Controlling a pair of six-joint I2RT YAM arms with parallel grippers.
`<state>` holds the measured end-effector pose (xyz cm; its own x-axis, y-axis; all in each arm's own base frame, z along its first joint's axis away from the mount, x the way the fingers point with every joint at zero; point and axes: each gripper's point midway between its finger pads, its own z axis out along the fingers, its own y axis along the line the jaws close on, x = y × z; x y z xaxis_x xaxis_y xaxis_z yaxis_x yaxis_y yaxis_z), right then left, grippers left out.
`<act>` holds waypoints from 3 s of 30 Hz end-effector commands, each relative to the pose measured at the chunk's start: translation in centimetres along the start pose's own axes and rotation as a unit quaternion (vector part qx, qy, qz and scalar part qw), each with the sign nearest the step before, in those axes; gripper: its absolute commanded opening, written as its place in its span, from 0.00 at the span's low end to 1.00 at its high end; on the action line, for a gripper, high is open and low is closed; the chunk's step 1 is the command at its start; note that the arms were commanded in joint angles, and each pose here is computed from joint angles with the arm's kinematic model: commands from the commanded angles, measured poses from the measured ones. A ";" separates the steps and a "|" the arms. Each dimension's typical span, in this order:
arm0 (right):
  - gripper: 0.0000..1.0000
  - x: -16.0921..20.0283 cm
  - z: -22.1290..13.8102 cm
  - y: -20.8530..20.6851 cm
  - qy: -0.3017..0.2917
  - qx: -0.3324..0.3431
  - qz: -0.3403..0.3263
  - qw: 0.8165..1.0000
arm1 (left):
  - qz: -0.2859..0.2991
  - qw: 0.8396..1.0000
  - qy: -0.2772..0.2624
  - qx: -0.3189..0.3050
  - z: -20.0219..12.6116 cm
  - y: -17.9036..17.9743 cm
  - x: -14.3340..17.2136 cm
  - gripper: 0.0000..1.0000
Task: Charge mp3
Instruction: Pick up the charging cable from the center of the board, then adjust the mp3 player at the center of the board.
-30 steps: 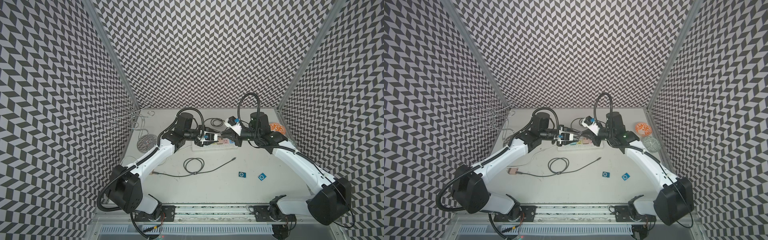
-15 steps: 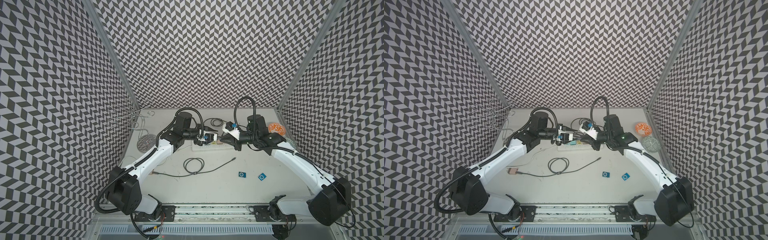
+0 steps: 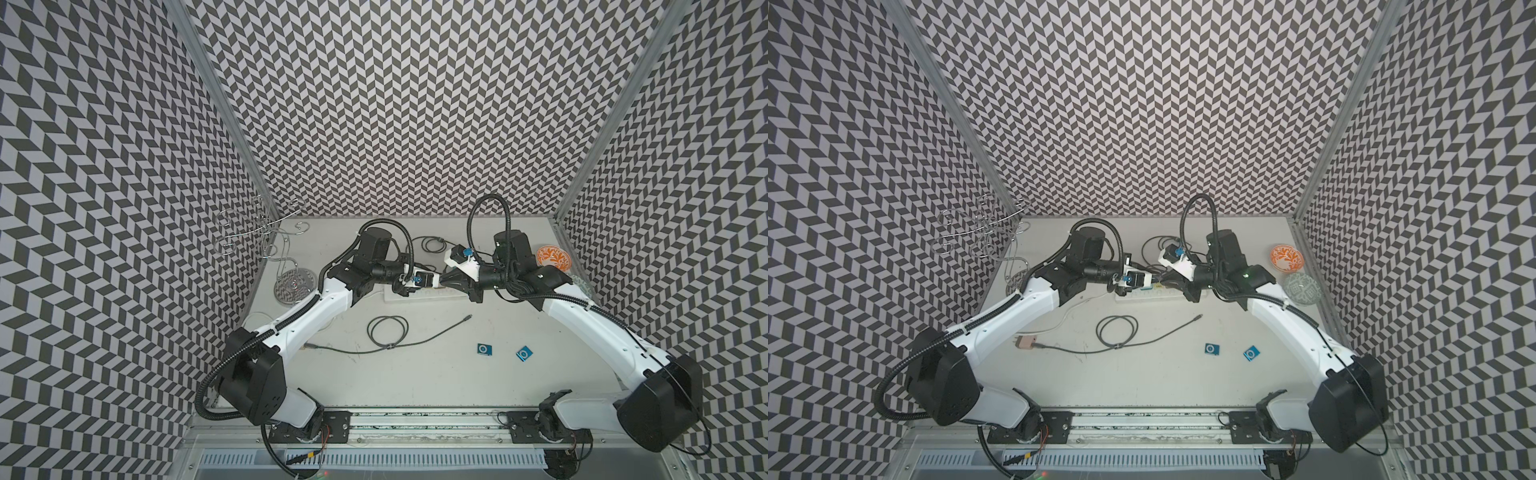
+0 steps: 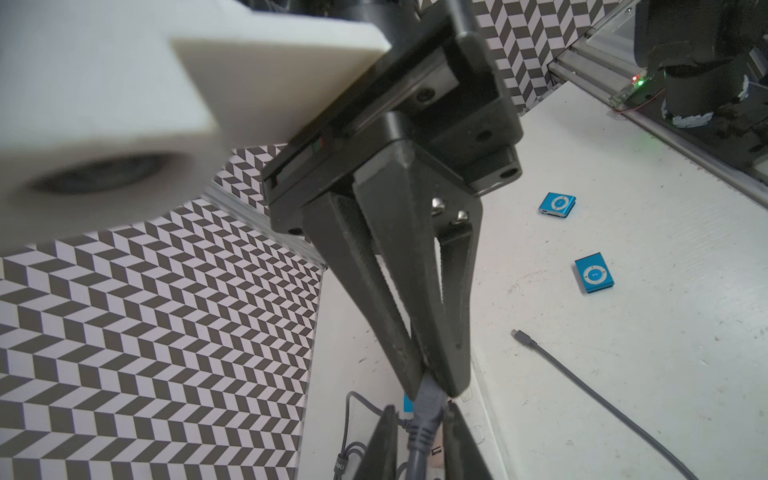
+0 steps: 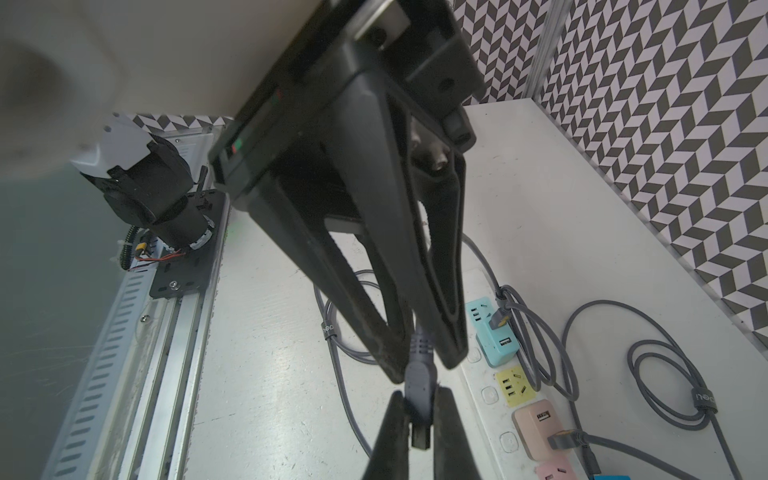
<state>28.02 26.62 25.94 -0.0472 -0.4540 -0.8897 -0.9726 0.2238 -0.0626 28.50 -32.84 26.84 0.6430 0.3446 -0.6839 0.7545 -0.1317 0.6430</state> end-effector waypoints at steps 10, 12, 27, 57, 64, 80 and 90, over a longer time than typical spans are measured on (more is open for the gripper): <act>0.26 -1.9 -0.7 1.0 -0.039 -0.010 -0.038 0.998 | 0.007 1.000 -0.006 0.001 0.1 -0.1 -0.7 0.00; 0.46 -1.9 -1.0 0.1 -0.035 0.019 -0.029 0.999 | 0.001 1.000 -0.008 -0.005 -0.1 0.1 -0.9 0.00; 0.76 5.6 -9.5 -8.8 -0.065 0.364 0.286 0.884 | -0.124 0.990 -0.008 -0.068 -3.2 2.3 0.9 0.00; 0.73 25.0 -0.7 5.4 0.170 0.278 0.596 0.734 | -0.161 0.982 -0.020 -0.099 -3.9 2.4 0.8 0.00; 0.73 22.7 2.4 4.7 0.181 0.234 0.537 0.790 | -0.161 0.982 -0.013 -0.102 -3.9 2.4 1.1 0.00; 0.75 25.1 -1.3 7.9 0.208 0.295 0.563 0.744 | -0.164 0.980 -0.016 -0.107 -3.7 2.8 1.2 0.00; 0.74 26.2 0.8 9.8 0.207 0.284 0.560 0.750 | -0.163 0.980 -0.022 -0.110 -3.8 2.5 0.5 0.00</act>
<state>17.50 17.96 2.80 -0.9417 0.0596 -0.3312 -0.0664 0.9320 0.3564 30.89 -29.43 28.12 0.3454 0.3179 -0.8830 0.8930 0.1780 0.4134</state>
